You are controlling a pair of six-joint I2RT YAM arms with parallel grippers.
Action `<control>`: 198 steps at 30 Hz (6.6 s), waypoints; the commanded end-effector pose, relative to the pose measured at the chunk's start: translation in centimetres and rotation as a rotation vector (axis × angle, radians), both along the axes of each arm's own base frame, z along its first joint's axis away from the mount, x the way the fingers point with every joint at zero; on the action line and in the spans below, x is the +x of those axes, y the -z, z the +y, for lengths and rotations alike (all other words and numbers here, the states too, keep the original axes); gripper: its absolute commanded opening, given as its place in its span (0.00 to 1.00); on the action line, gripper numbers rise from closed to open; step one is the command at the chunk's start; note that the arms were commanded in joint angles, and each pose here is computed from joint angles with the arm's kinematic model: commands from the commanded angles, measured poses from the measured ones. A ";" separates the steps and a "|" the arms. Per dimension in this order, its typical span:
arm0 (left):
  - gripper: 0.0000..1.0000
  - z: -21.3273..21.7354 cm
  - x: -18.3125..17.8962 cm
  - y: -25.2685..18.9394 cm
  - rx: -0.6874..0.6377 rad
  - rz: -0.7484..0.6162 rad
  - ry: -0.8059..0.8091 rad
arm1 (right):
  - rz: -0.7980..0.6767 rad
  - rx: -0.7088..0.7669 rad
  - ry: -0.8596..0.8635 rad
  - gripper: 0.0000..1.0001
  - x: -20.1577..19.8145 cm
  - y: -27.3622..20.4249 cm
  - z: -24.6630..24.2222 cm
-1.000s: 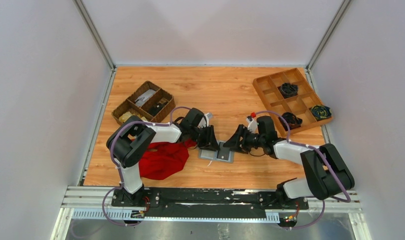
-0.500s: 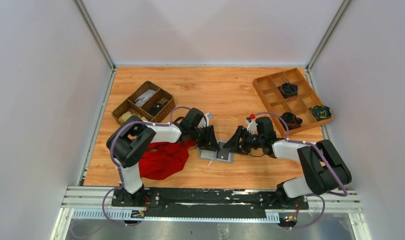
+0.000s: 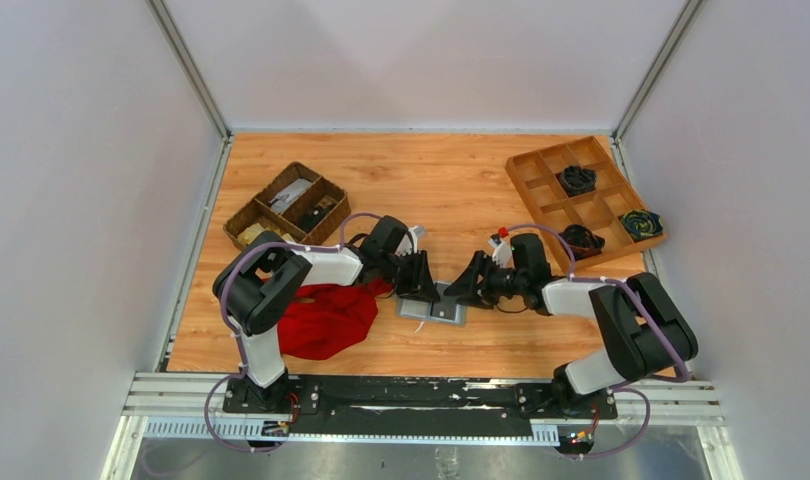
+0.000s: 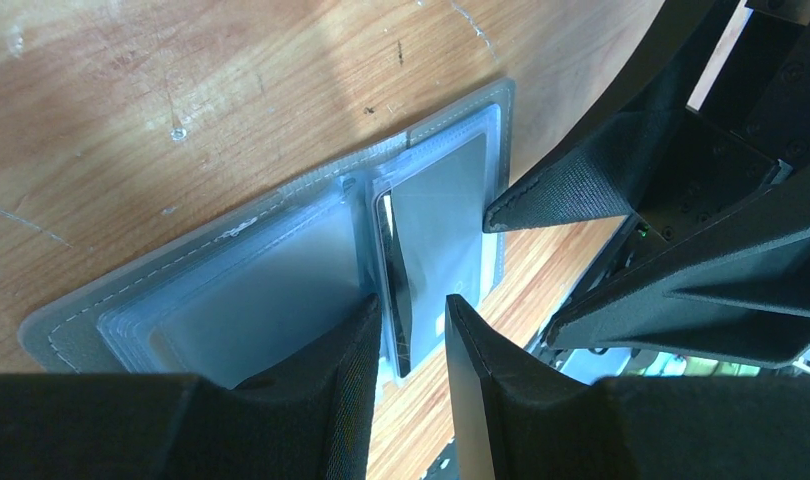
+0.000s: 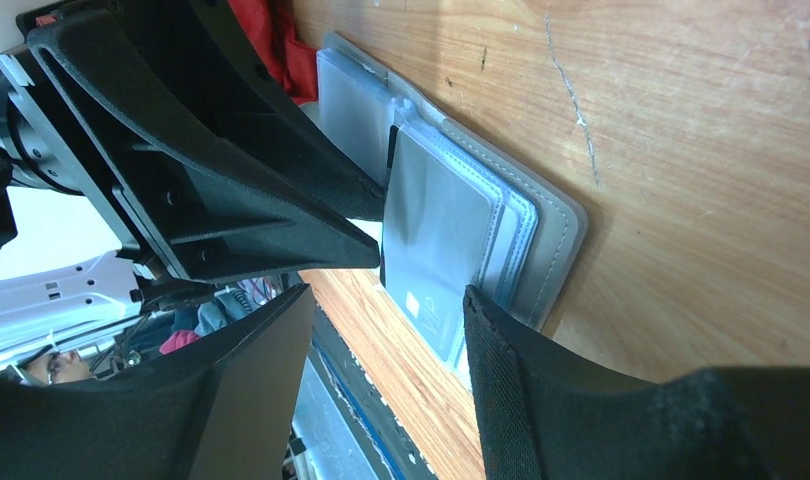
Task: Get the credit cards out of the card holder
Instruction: Remove the credit card from the card holder, then place the credit card in the storage box.
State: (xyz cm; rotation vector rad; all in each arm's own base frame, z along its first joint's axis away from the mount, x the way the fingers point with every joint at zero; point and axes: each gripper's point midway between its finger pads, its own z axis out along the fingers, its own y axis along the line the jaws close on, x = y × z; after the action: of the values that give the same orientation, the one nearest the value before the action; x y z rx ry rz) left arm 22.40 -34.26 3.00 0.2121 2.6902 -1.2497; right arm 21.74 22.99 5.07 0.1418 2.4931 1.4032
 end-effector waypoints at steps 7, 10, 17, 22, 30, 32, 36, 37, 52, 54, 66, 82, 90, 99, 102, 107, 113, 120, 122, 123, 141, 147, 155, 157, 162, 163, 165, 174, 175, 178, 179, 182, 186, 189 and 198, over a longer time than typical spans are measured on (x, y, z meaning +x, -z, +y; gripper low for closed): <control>0.35 0.4 -0.2 0.8 0.017 0.004 0.009 | 0.077 0.015 -0.011 0.61 -1.4 2.0 0.4; 0.34 0.4 -0.1 0.8 0.016 0.003 0.009 | 0.083 0.027 -0.009 0.61 -1.4 2.0 0.6; 0.33 0.5 -0.1 0.8 0.014 0.006 0.007 | 0.109 0.060 -0.005 0.61 -1.5 2.3 0.9; 0.32 1.0 0.0 0.6 0.010 0.005 -0.001 | 0.125 0.076 -0.003 0.61 -1.6 2.7 1.1; 0.34 2.1 0.0 -0.7 -0.015 -0.015 -0.014 | 0.129 0.055 0.003 0.61 -1.5 3.2 0.9; 0.34 2.2 0.0 -0.6 -0.013 -0.011 -0.014 | 0.127 0.054 0.003 0.61 -1.4 3.2 0.9; 0.32 2.7 -0.3 0.1 0.000 0.005 -0.017 | 0.120 0.044 0.003 0.61 -1.3 3.1 0.9; 0.31 2.8 -0.4 0.3 0.003 0.008 -0.016 | 0.115 0.041 0.002 0.61 -1.2 3.0 0.9; 0.03 1.8 -0.5 -0.2 -0.066 0.033 0.012 | 0.109 0.044 -0.006 0.61 -0.7 2.8 1.1; 0.00 1.6 -0.5 -0.4 -0.076 0.034 0.018 | 0.109 0.041 -0.007 0.61 -0.7 2.9 1.1; 0.00 3.9 0.3 -0.6 -0.062 0.007 -0.046 | 0.123 0.025 0.002 0.60 -0.9 3.4 0.6; 0.22 4.5 0.4 -1.0 -0.101 0.024 -0.020 | 0.132 0.012 0.008 0.60 -1.0 3.8 0.3; 0.36 4.0 0.2 -0.6 -0.115 0.051 0.016 | 0.133 0.008 0.010 0.60 -1.0 3.9 0.2; 0.42 3.9 0.3 0.8 -0.085 0.059 0.016 | 0.130 0.009 0.010 0.61 -0.9 3.9 0.3; 0.46 4.0 0.2 1.1 -0.079 0.049 0.029 | 0.131 0.008 0.008 0.60 -1.0 3.9 0.3; 0.49 4.4 -0.7 2.8 -0.068 0.056 0.083 | 0.132 0.008 0.008 0.60 -1.0 3.9 0.2; 0.50 5.5 -1.5 4.7 -0.049 0.074 0.113 | 0.127 0.007 0.011 0.60 -1.0 3.7 0.2; 0.47 5.4 -1.3 5.1 -0.052 0.078 0.126 | 0.126 0.005 0.011 0.60 -0.9 3.7 0.2; 0.41 5.3 -1.3 5.2 -0.051 0.082 0.124 | 0.125 0.006 0.011 0.60 -0.9 3.6 0.2; 0.36 5.3 -1.3 5.2 -0.052 0.083 0.126 | 0.123 0.006 0.011 0.60 -0.9 3.6 0.2; 0.00 7.9 1.4 2.2 -0.093 0.061 -0.020 | 0.120 -0.003 0.003 0.60 -0.8 3.5 0.2; 0.00 8.9 1.3 1.5 -0.100 0.058 -0.056 | 0.124 -0.002 0.000 0.60 -0.8 3.7 0.3; 0.00 8.6 1.4 -0.9 -0.142 0.014 -0.055 | 0.127 -0.001 0.001 0.60 -0.8 3.8 0.2; 0.00 8.5 1.4 -1.8 -0.159 0.000 -0.053 | 0.128 -0.001 0.002 0.60 -0.8 3.8 0.3; 0.00 8.2 1.5 -4.3 -0.205 -0.036 -0.052 | 0.126 -0.001 0.002 0.60 -0.8 3.8 0.3; 0.00 8.1 1.4 -4.8 -0.217 -0.039 -0.046 | 0.127 -0.001 0.002 0.60 -0.8 3.8 0.2; 0.00 8.0 1.3 -5.7 -0.235 -0.051 -0.041 | 0.126 0.000 0.003 0.60 -0.8 3.8 0.3; 0.00 7.9 1.3 -7.8 -0.269 -0.082 -0.048 | 0.120 0.006 0.001 0.60 -0.8 3.6 0.3; 0.00 7.9 1.3 -8.3 -0.277 -0.090 -0.049 | 0.121 0.006 0.001 0.60 -0.9 3.6 0.3; 0.00 7.7 1.6 -9.6 -0.297 -0.103 -0.059 | 0.114 0.012 -0.003 0.61 -0.7 3.1 0.4; 0.00 7.7 1.6 -10.1 -0.304 -0.109 -0.064 | 0.108 0.016 -0.006 0.62 -0.6 2.7 0.5; 0.00 8.1 2.0 -11.3 -0.306 -0.132 -0.097 | 0.084 0.014 -0.012 0.63 -0.2 1.6 0.5; 0.00 10.1 3.2 -11.8 -0.194 -0.167 -0.165 | 0.025 -0.047 0.014 0.66 0.7 0.0 -0.2; 0.00 11.7 4.3 -13.3 -0.113 -0.215 -0.192 | -0.033 -0.078 0.044 0.68 1.7 -1.6 -0.9; 0.00 17.8 8.5 -16.3 -0.036 -0.296 -0.335 | -0.142 -0.183 0.094 0.70 2.7 -4.1 -2.9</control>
State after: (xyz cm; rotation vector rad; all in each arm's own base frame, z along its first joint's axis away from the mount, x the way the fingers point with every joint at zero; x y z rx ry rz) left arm 29.83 -20.06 19.93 0.0160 2.2759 -1.1874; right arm 24.47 21.81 9.86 0.1033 2.3983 1.2425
